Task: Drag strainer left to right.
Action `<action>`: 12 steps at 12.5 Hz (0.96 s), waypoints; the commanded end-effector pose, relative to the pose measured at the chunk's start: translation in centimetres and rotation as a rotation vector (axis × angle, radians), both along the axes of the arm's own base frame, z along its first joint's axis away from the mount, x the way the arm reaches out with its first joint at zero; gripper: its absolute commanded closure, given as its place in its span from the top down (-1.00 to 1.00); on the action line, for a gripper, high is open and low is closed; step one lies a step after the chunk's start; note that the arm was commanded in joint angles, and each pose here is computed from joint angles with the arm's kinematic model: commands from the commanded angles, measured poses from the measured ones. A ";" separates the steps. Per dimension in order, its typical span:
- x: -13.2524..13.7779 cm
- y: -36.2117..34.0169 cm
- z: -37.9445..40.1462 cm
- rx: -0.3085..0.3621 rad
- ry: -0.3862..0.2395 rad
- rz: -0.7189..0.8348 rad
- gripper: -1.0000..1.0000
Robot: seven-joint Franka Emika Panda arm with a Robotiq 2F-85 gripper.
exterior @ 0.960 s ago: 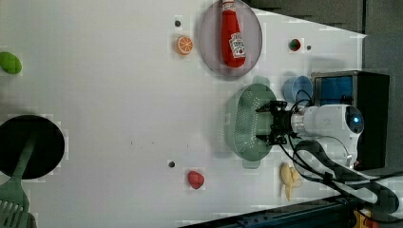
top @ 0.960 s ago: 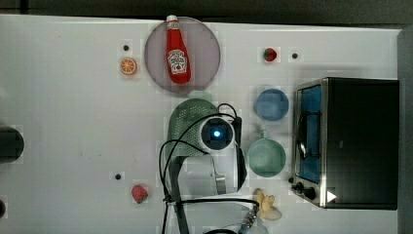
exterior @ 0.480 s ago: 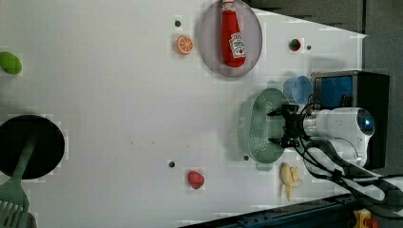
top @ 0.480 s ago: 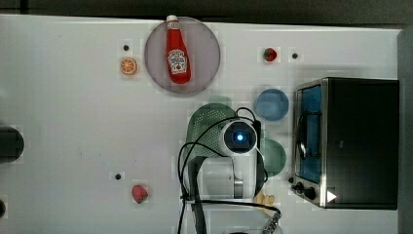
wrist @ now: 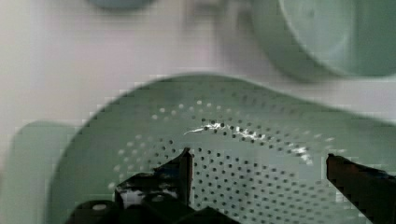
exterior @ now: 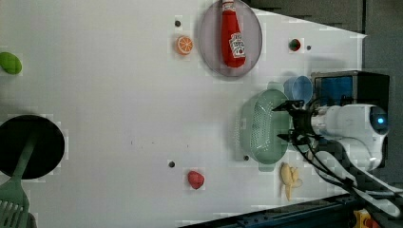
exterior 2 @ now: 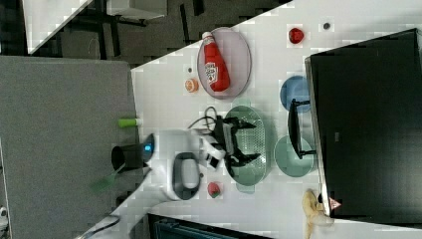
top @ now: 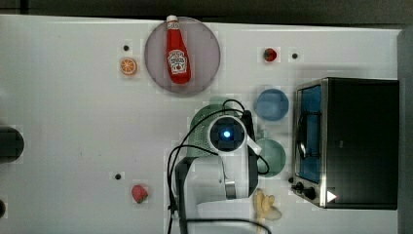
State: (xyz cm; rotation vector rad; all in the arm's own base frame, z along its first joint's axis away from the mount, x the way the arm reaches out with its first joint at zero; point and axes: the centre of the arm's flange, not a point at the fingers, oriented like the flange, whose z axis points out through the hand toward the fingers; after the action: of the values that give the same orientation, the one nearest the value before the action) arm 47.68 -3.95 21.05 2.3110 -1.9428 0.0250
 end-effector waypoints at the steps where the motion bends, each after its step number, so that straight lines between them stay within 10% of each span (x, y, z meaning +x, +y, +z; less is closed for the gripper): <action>1: 2.0 0.4 8.2 -0.031 0.003 0.228 1.00; 7: 0.7 1.1 29.4 0.172 0.015 0.419 1.00; 12: -2.5 1.2 39.8 0.133 0.058 0.469 1.00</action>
State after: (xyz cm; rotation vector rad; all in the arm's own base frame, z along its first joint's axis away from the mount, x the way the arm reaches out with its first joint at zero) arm 43.98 -2.17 64.24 2.7323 -1.4546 0.0544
